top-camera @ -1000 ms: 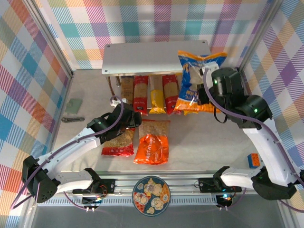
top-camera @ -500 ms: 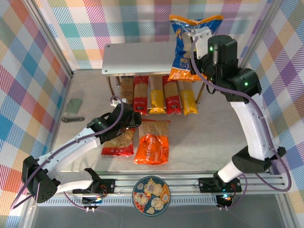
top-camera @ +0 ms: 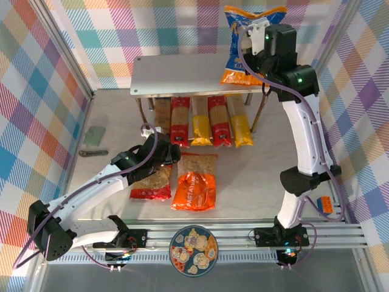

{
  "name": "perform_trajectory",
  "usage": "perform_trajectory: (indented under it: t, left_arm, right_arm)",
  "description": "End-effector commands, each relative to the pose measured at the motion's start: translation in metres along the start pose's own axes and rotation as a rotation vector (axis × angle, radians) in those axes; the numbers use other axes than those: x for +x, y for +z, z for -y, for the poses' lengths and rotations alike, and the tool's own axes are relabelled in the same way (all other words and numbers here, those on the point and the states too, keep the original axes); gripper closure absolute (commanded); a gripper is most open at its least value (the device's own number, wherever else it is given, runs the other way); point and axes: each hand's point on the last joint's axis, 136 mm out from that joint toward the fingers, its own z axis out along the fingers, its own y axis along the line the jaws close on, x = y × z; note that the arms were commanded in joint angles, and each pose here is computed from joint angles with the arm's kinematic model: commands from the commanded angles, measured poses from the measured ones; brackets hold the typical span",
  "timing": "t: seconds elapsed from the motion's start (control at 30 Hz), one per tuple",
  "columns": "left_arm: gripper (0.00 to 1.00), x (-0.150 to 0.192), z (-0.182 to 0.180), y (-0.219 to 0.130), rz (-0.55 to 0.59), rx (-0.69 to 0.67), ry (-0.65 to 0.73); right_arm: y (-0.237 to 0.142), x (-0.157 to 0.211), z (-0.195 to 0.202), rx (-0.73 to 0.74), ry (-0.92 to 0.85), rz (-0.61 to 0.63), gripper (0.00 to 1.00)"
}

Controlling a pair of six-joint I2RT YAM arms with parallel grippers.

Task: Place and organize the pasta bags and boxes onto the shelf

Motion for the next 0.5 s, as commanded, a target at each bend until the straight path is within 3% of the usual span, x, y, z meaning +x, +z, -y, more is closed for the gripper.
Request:
perform_trajectory:
  t: [0.0,0.47]
  left_arm:
    - [0.19,0.000,-0.007,-0.002,0.007,-0.010,-0.012]
    - [0.19,0.002,-0.007,0.002,-0.004,-0.013,-0.013]
  right_arm:
    - [-0.031,-0.055,0.016,0.022,0.020,0.213,1.00]
    - [0.019,-0.006,0.021,0.006,0.049,0.046,1.00]
